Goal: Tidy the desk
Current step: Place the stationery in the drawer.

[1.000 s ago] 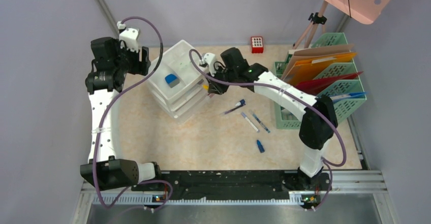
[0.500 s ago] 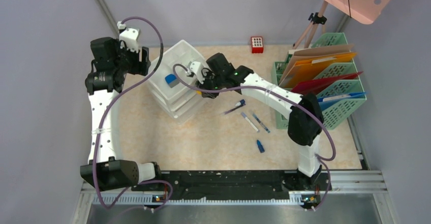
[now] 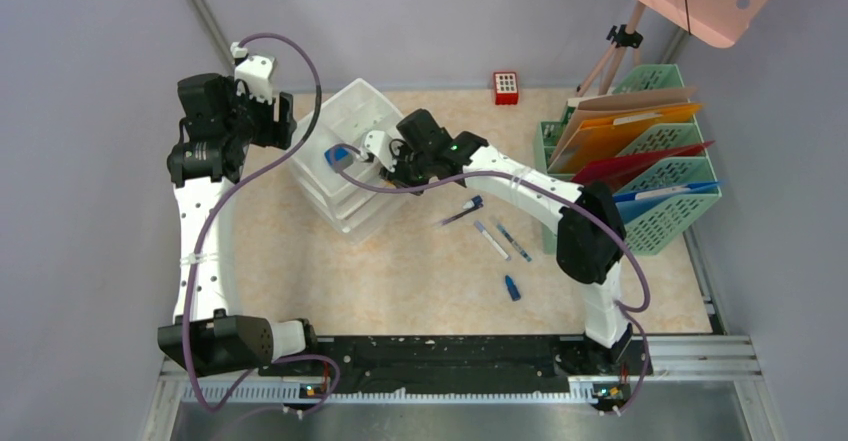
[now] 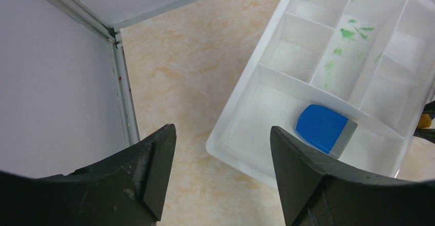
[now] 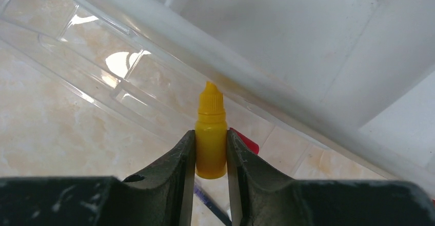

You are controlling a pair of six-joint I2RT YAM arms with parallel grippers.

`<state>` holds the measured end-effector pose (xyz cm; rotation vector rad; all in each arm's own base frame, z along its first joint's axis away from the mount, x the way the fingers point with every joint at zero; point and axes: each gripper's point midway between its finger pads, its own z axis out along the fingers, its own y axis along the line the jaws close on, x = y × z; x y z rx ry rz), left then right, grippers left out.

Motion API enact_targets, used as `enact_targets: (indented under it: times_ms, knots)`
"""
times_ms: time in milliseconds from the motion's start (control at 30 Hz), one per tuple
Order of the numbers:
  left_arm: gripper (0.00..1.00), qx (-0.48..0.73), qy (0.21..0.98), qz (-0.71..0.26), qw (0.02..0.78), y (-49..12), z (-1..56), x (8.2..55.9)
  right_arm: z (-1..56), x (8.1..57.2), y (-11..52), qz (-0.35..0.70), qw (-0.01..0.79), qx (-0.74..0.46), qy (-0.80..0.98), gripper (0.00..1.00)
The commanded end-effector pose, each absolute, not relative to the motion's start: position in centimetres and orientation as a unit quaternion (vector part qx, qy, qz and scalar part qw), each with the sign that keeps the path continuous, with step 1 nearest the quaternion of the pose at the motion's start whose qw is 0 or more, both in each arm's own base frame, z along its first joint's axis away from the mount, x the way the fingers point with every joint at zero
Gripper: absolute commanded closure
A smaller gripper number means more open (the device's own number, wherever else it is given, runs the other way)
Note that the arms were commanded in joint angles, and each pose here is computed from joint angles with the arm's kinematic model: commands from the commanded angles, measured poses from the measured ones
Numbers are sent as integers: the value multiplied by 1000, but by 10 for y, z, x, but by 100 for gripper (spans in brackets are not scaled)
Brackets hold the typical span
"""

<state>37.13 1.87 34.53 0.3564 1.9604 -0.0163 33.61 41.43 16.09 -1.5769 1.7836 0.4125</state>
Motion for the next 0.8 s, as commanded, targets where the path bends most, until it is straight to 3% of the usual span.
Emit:
enact_targets:
  times_ms: [0,467,600,767]
  knots:
    - [27,160,807,2,568,18,364,368,176,344,424,148,381,-618,672,71]
    - [26,161,802,0,575,17,372,367,222,345,419,152,425,-578,680,40]
    - [25,166,799,-6,578,13,376,365,238,344,416,155,438,-567,680,39]
    - [9,184,789,-40,585,-5,382,355,262,348,399,167,456,-531,694,37]
